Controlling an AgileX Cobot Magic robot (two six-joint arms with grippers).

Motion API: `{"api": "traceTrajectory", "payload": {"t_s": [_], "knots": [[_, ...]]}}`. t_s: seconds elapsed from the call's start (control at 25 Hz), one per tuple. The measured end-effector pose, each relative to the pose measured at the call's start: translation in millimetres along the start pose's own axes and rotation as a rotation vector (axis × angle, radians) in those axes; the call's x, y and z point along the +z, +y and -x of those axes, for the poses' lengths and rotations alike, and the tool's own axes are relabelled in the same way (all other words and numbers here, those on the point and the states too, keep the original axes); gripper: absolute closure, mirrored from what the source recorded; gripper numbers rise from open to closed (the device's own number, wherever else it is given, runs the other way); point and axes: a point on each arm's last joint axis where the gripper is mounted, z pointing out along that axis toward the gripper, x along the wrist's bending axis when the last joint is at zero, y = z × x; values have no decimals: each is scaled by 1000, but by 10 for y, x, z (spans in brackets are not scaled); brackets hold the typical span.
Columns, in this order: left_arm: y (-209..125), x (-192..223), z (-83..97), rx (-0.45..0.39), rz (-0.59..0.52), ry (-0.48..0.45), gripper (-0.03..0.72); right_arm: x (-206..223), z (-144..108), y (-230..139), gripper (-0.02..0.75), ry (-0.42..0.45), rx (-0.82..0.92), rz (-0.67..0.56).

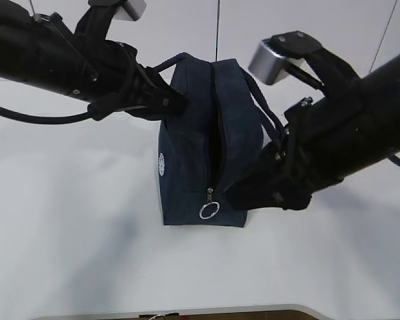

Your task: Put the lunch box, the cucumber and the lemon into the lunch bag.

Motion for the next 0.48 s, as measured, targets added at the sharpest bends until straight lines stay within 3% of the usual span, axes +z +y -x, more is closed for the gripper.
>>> {"api": "traceTrajectory", "payload": {"t_s": [0.28, 0.48], "knots": [[0, 0, 0, 0, 0, 0, 687, 14, -45, -184, 370, -25, -15, 37], [0, 0, 0, 0, 0, 0, 687, -28, -96, -328, 370, -86, 21, 170]]}}
